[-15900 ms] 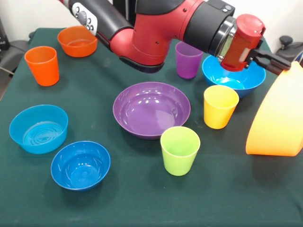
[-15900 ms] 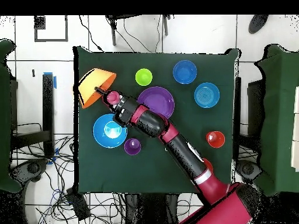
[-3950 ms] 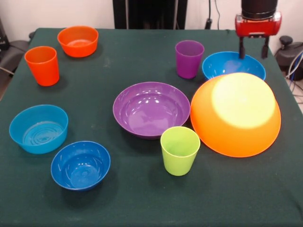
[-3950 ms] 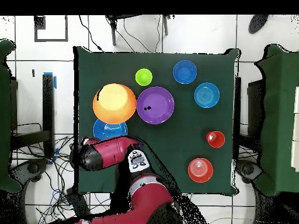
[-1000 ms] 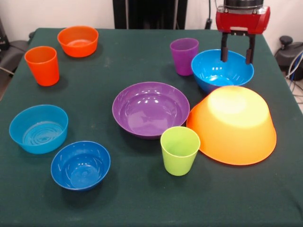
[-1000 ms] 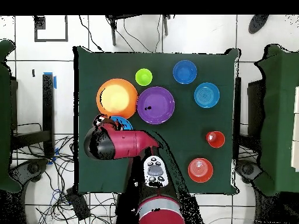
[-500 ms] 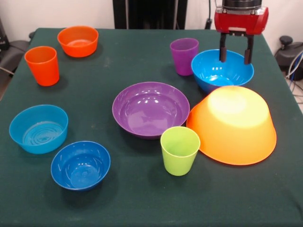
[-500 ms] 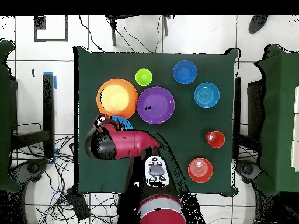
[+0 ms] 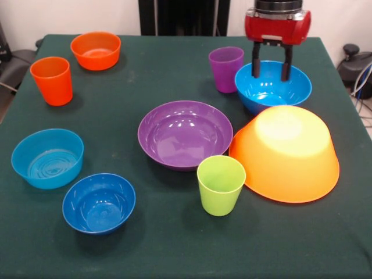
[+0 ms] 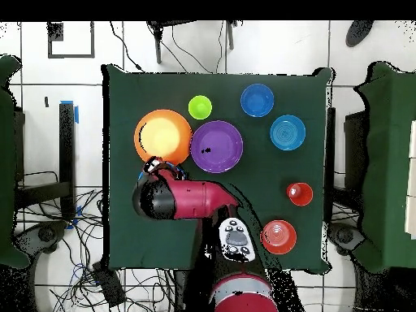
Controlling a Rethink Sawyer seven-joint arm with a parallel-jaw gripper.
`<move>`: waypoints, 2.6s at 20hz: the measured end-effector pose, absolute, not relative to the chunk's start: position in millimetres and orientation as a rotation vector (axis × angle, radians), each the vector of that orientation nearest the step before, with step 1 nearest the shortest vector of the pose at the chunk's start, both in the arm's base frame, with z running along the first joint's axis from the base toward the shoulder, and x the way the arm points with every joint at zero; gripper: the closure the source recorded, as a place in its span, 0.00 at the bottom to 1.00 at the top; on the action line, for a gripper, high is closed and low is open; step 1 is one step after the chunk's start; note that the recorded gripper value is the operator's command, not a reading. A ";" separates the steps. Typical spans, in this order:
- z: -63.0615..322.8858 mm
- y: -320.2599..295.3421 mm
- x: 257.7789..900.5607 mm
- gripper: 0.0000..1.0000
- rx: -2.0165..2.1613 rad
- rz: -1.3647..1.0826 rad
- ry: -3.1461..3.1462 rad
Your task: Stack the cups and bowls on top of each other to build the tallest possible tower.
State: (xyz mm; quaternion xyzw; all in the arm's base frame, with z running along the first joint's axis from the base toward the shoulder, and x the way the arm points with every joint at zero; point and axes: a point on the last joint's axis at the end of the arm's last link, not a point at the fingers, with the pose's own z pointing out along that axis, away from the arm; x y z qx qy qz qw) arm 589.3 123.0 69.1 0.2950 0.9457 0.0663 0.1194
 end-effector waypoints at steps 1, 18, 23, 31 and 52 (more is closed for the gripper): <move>70.2 116.5 590.5 0.00 0.879 0.192 2.763; 58.0 69.0 588.6 0.00 0.880 0.189 2.781; 56.7 67.6 586.1 0.00 0.862 0.179 2.796; 55.3 67.9 591.7 0.00 0.851 0.180 2.790; 58.0 37.6 599.1 0.00 0.921 0.169 2.776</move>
